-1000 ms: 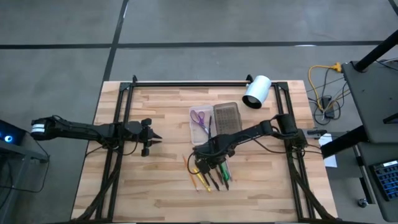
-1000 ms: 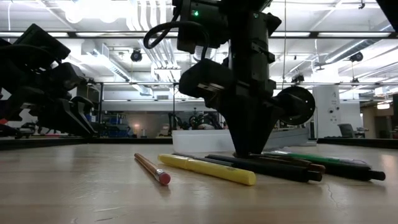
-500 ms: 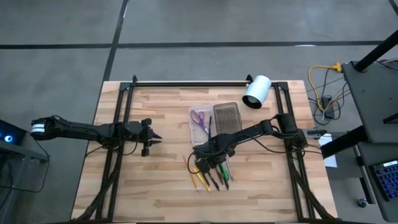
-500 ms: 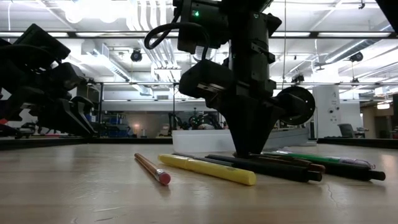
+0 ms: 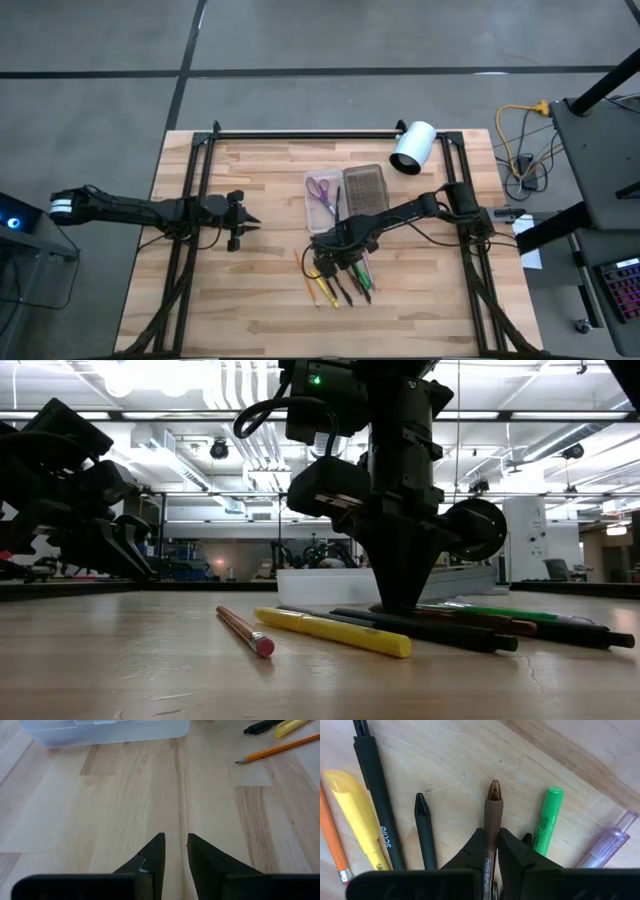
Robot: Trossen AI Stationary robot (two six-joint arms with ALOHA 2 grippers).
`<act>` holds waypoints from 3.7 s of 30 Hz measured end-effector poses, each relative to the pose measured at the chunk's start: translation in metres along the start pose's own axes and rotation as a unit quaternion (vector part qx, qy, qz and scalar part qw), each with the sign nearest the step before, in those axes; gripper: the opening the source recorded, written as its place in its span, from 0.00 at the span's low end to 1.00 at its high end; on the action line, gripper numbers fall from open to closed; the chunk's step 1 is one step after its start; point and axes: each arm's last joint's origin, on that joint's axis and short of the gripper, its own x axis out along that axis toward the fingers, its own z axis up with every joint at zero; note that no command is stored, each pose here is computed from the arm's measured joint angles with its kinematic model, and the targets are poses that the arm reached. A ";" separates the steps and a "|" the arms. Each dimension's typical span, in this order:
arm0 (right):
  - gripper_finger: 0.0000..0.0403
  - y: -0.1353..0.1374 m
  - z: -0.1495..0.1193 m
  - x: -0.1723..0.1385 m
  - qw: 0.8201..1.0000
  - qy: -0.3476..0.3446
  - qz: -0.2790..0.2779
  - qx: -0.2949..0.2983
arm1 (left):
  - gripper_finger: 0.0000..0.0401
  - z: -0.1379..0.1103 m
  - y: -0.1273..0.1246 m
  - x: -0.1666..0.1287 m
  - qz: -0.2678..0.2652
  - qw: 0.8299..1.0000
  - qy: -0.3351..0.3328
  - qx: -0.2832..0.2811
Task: Pick & place school supplies into a supply box
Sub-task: Put the brown pen into the supply box, then put the purple pen into the supply box
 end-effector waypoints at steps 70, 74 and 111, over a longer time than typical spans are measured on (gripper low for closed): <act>0.04 -0.056 0.111 -0.089 0.941 -0.335 -0.011 -0.047 | 0.17 0.000 0.000 0.000 0.000 1.000 0.000 0.000; 0.04 -0.059 0.109 -0.088 0.945 -0.325 -0.018 -0.030 | 0.17 0.000 0.000 0.000 0.000 1.000 0.000 0.000; 0.18 -0.045 0.091 -0.098 0.975 -0.208 0.038 -0.062 | 0.17 0.000 0.000 0.000 0.000 1.000 0.000 0.000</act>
